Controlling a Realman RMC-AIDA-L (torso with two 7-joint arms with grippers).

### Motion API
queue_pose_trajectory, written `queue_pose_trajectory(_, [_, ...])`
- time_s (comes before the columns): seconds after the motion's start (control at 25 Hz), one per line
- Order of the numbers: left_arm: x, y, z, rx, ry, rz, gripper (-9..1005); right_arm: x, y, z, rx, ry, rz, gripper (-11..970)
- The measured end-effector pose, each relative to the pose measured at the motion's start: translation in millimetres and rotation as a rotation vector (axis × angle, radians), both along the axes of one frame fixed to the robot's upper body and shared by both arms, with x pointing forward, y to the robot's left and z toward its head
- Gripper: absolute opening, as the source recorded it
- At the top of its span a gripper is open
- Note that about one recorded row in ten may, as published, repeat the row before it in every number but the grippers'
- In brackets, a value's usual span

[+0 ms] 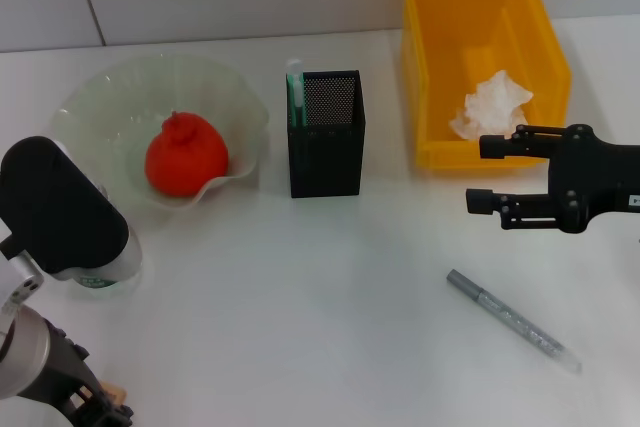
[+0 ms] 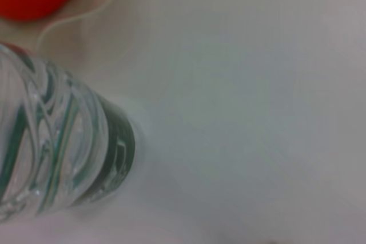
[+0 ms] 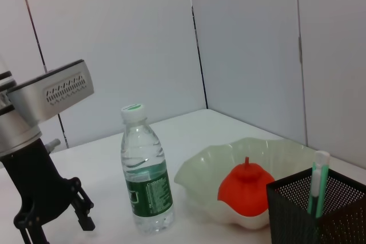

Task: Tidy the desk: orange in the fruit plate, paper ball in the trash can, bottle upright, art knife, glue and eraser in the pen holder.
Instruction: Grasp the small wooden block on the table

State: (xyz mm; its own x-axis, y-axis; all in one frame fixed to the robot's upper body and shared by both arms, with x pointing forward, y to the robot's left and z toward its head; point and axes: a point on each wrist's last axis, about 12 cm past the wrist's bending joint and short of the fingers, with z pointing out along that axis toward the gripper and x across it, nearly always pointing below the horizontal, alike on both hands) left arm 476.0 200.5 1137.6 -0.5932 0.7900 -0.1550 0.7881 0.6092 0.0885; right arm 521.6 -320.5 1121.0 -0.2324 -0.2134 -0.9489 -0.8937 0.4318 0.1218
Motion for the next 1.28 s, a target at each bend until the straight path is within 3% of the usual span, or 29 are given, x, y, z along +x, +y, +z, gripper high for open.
queue_pose_trajectory(0.72, [2.8, -0.5, -5.6, 0.016, 0.024, 0.005, 646, 3.4, 2.2, -1.4, -0.009, 0.001, -0.004, 758])
queue_pose_trajectory(1.28, [3.7, -0.6, -9.0, 0.021, 0.038, 0.007, 624, 4.4, 2.5, -1.0, -0.01, -0.001, -0.005, 757])
